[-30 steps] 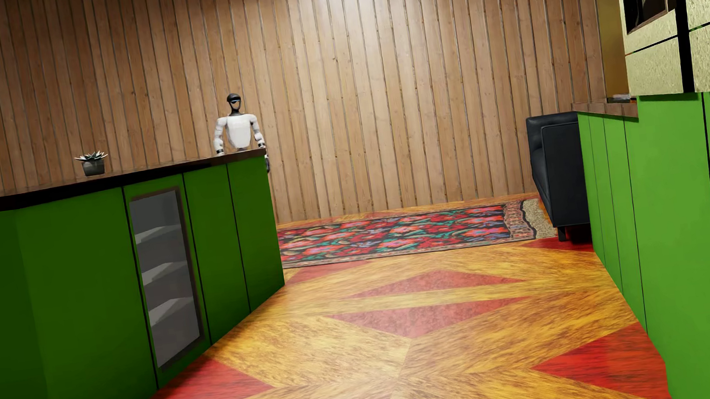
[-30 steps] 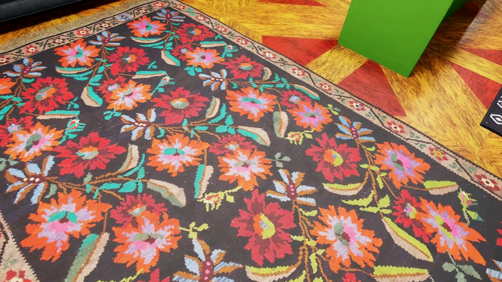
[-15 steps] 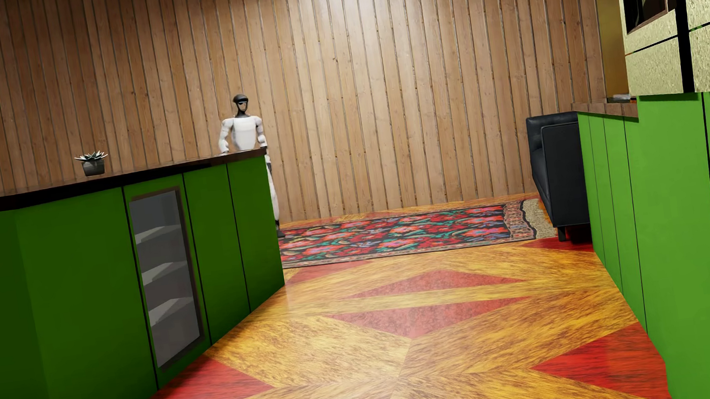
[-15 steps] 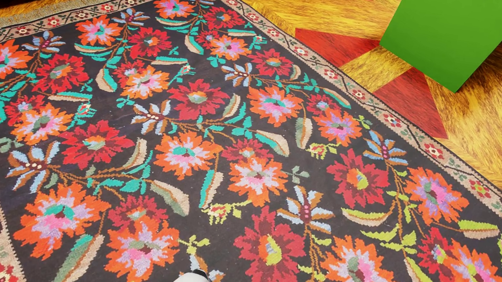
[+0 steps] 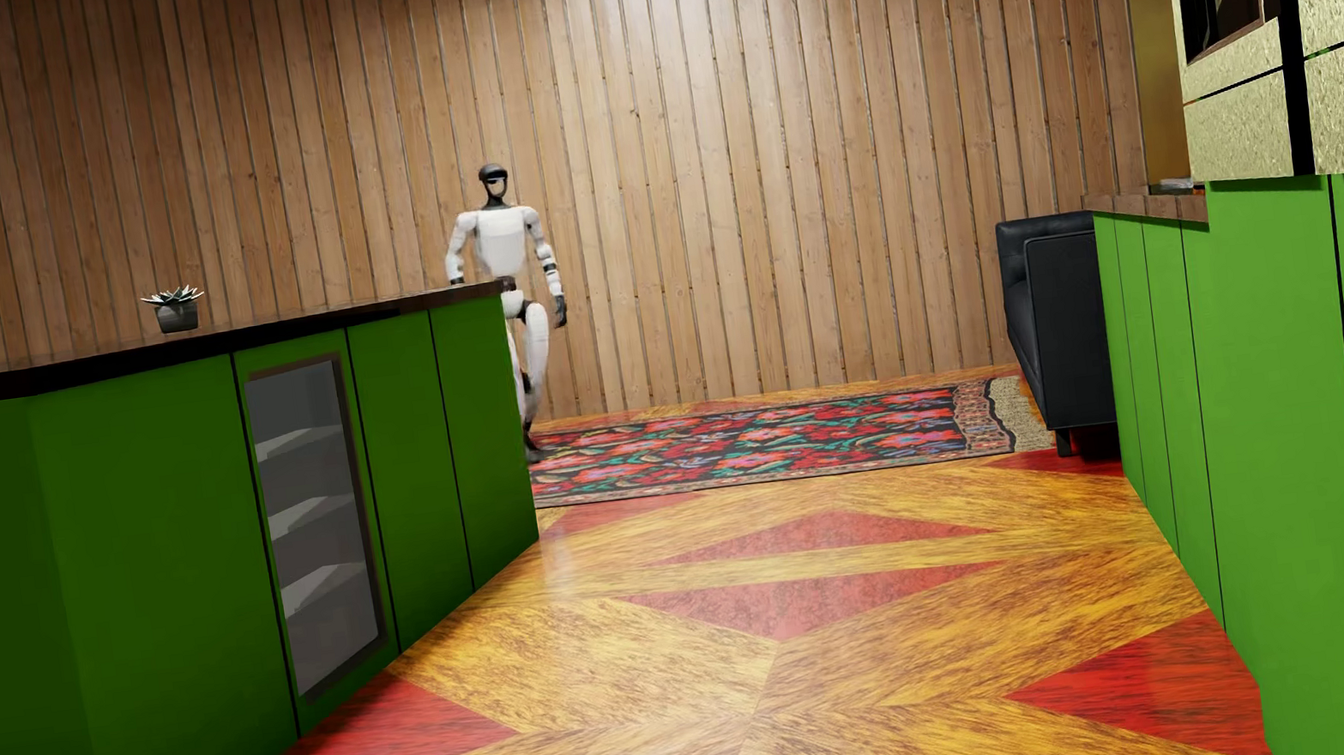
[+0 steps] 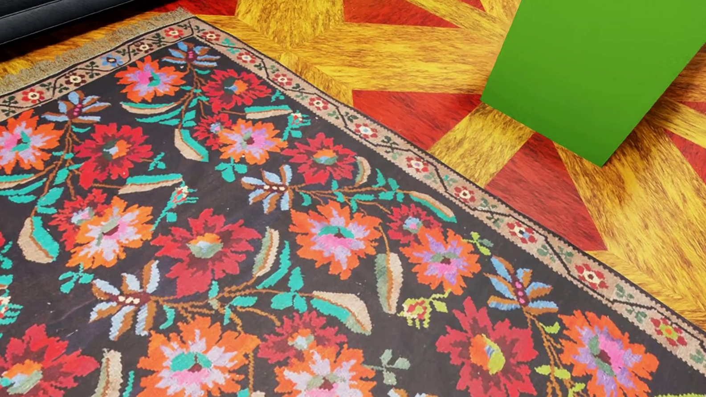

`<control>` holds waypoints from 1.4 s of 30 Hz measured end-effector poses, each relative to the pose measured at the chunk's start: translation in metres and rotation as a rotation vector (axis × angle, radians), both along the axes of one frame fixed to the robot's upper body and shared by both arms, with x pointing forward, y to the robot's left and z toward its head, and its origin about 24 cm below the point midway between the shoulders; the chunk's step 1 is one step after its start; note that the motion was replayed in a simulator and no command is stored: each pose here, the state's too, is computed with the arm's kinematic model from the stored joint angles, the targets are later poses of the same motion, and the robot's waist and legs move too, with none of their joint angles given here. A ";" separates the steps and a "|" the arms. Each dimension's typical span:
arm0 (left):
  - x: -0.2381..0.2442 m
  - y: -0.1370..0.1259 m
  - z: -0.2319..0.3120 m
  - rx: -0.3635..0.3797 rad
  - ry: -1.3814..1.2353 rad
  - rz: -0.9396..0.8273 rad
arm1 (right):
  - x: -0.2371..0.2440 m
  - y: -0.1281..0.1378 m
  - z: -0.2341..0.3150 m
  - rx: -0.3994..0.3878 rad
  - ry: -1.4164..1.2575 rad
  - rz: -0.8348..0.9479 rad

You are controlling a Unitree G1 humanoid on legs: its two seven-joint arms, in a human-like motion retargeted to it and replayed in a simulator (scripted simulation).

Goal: Walk around plant

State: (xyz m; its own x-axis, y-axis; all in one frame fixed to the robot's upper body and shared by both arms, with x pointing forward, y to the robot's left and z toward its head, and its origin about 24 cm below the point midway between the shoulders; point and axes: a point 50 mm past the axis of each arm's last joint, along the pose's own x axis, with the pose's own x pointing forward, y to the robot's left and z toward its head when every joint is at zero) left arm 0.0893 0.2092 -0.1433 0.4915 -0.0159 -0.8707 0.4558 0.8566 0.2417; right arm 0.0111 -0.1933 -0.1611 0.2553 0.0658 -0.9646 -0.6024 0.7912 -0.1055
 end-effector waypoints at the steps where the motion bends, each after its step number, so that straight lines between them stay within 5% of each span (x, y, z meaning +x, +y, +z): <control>1: 0.012 0.002 0.004 0.004 -0.036 -0.008 | -0.005 0.001 0.000 0.003 0.011 0.008; 7: -0.017 0.003 -0.008 0.010 0.067 0.063 | -0.016 -0.002 -0.003 -0.021 0.067 0.044; 18: -0.084 0.009 -0.017 0.046 0.264 0.054 | 0.136 -0.016 0.038 -0.009 -0.397 -0.011; 22: -0.108 0.015 -0.020 0.076 0.354 0.083 | 0.093 -0.009 0.019 0.011 -0.279 -0.105; 26: -0.075 0.011 -0.019 0.057 0.257 0.042 | 0.049 0.009 0.003 0.022 -0.120 -0.002; 31: -0.001 0.016 0.004 0.027 -0.017 0.052 | -0.008 -0.006 -0.003 -0.031 0.044 0.013; 35: -0.026 0.026 -0.001 0.044 0.044 0.144 | -0.035 -0.010 -0.002 -0.041 0.115 0.031; 42: -0.086 0.023 -0.012 0.069 0.246 0.097 | 0.041 -0.018 0.006 -0.045 -0.099 0.012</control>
